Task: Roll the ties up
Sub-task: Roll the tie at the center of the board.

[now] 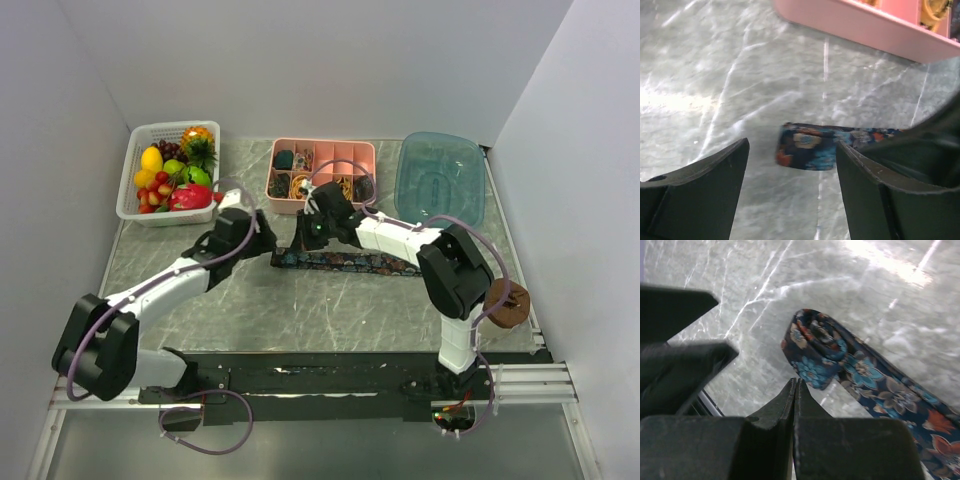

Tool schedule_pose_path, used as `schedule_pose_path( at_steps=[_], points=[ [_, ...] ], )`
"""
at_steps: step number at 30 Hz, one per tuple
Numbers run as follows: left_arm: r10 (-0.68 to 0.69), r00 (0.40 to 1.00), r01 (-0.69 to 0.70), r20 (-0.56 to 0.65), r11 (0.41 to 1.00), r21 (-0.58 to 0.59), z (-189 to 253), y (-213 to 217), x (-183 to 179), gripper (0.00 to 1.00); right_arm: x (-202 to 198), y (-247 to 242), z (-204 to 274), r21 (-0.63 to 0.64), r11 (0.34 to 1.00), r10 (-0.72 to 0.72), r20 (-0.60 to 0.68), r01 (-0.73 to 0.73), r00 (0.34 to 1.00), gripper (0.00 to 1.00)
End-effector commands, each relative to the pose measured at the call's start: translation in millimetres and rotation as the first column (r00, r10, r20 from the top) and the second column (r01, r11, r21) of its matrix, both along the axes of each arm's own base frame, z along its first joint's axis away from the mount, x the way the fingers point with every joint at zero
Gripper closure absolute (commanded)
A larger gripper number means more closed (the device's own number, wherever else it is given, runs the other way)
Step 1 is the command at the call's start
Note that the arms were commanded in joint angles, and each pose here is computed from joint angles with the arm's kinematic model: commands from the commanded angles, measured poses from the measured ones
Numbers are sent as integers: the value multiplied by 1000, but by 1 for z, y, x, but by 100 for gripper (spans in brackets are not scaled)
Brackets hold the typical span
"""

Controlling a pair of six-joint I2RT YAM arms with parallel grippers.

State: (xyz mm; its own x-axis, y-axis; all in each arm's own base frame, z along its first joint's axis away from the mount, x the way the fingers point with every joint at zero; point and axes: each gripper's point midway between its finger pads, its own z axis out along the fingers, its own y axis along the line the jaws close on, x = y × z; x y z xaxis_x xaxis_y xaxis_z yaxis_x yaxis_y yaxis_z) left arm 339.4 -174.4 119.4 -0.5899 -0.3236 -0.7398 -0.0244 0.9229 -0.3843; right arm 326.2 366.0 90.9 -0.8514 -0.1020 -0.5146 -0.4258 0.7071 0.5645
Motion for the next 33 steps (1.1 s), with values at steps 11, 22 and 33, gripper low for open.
schedule_pose_path(
  at_steps=[11, 22, 33],
  points=[
    [-202, 979, 187, 8, 890, -417, -24, -10, -5, 22, 10, 1, -10, -120, 993, -6, 38, 11, 999, 100],
    [-227, 974, 195, -18, 870, -453, -44, -18, -3, 21, 17, 3, -30, -155, 988, -24, 13, 26, 1000, 100],
    [-243, 969, 197, -40, 859, -472, -65, -21, -6, 24, 23, 0, -44, -203, 978, -45, 2, 45, 999, 100]
  ],
)
